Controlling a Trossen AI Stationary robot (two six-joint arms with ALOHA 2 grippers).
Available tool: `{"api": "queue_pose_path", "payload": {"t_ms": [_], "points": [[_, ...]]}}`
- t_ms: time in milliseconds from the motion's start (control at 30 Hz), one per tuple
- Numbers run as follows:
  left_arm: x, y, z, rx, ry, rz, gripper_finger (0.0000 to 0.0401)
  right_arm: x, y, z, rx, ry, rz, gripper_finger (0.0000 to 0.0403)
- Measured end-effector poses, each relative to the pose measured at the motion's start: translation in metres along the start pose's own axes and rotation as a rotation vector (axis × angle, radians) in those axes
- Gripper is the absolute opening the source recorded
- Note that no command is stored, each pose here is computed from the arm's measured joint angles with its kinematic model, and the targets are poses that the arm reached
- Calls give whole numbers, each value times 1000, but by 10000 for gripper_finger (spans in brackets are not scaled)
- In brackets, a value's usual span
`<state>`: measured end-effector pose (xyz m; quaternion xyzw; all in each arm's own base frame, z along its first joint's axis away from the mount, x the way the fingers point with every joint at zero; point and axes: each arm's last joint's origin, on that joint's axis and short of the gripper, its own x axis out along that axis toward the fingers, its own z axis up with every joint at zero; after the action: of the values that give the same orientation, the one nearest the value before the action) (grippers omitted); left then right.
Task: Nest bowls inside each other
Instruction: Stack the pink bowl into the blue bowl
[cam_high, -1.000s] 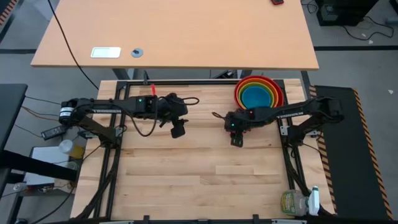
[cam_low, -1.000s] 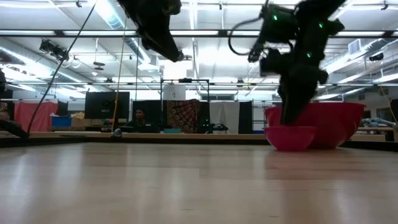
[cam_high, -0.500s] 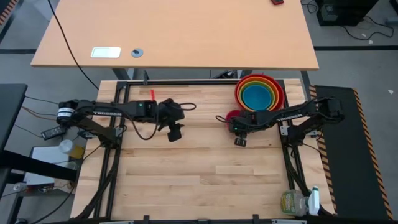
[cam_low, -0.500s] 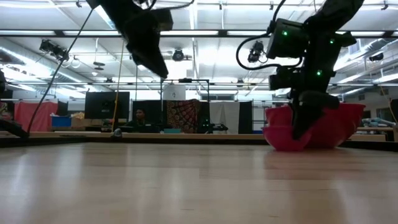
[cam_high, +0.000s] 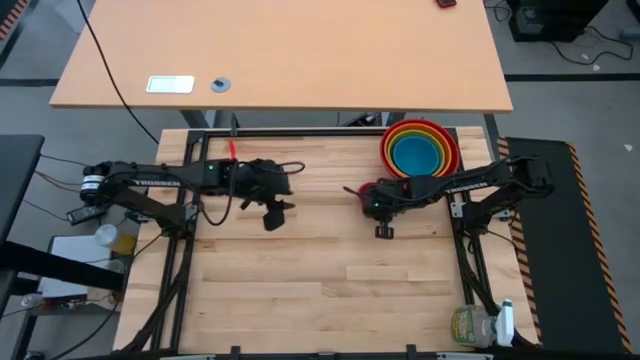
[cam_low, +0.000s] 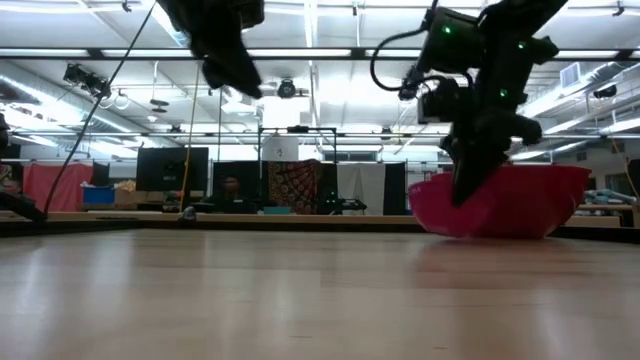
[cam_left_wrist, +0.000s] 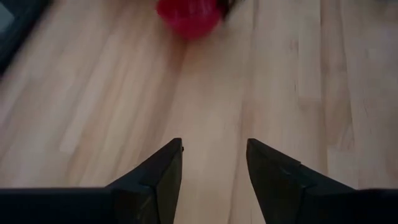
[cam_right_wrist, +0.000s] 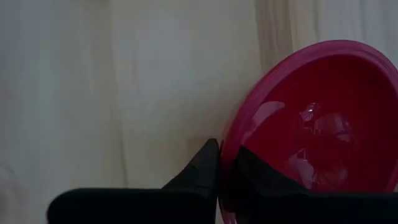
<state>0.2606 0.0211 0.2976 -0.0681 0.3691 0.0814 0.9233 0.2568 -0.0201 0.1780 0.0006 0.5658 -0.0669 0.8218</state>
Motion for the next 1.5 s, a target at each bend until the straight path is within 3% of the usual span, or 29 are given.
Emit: {"api": "queue_pose_path", "payload": {"t_ms": [333,533,633,767,933,1100,1200,1333,1500], "points": [[-1,0,-3,15,24,17,180,-15,3,21,-22,-79,145,31],[-5,0,-4,26,25,21,180,-41,0,49,-51,-201,205,27],[-8,1,-11,38,12,20,180,-60,-13,68,-23,-289,165,26],[-13,3,-26,39,-68,6,180,-89,-34,80,54,-389,0,29],[-19,8,-39,-17,-90,3,180,-119,-61,60,221,-415,-264,28],[-22,13,-40,-122,-116,13,180,-121,-88,18,390,-258,-533,29],[-25,14,-38,-207,-143,5,180,-108,-109,1,488,-188,-535,29],[-25,12,-34,-214,-185,-13,180,-83,-132,-20,699,-86,-469,29],[-26,12,-34,-230,-191,-17,180,-60,-145,-28,747,16,-453,30]]}}
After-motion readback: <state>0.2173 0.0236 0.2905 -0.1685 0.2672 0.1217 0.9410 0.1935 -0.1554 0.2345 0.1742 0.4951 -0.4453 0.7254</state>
